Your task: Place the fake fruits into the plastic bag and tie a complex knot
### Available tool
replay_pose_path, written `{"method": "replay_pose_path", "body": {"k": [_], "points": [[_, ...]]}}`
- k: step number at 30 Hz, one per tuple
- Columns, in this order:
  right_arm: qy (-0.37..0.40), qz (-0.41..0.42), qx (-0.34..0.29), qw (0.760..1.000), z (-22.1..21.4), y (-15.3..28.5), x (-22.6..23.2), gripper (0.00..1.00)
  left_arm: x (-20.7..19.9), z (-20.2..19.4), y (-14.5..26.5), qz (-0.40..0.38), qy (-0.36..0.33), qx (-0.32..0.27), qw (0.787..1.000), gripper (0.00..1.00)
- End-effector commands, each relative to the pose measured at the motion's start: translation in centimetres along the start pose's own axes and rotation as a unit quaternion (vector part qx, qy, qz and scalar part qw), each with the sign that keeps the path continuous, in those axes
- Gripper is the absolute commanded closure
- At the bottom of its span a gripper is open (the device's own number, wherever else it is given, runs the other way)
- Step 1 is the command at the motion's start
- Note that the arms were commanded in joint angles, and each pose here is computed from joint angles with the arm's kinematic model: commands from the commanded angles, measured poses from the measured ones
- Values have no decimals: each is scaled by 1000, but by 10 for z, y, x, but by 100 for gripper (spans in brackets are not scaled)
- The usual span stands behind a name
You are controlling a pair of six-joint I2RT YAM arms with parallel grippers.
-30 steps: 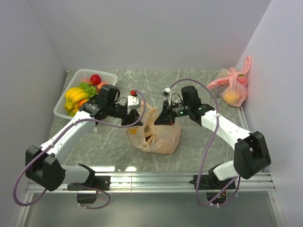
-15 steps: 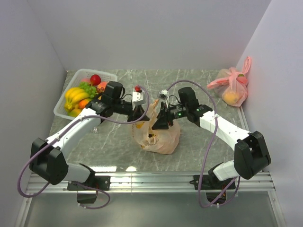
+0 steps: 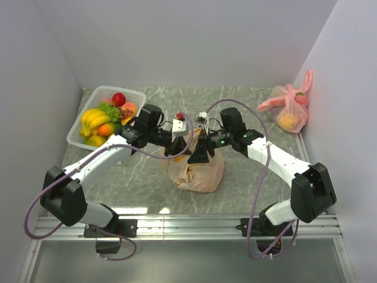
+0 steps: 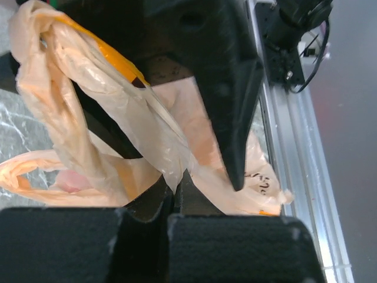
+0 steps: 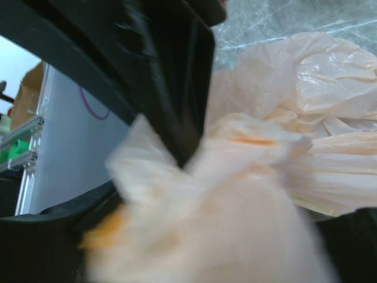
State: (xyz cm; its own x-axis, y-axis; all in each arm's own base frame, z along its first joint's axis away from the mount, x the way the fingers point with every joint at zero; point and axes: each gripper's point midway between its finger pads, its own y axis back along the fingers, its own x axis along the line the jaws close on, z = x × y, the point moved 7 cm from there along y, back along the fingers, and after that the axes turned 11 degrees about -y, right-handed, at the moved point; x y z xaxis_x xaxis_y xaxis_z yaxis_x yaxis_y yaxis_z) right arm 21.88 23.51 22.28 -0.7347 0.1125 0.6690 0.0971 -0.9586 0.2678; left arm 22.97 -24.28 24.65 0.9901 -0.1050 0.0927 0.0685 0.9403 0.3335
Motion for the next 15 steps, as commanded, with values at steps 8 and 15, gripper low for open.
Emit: {"method": "replay_pose_path", "body": {"k": [8,15], "points": [[41,16,-7,999,16,-6,5,27,2,18,0,-17,-29,-29,999,99],[59,19,-6,998,21,-11,3,61,3,31,2,-20,-16,-41,999,99]]}}
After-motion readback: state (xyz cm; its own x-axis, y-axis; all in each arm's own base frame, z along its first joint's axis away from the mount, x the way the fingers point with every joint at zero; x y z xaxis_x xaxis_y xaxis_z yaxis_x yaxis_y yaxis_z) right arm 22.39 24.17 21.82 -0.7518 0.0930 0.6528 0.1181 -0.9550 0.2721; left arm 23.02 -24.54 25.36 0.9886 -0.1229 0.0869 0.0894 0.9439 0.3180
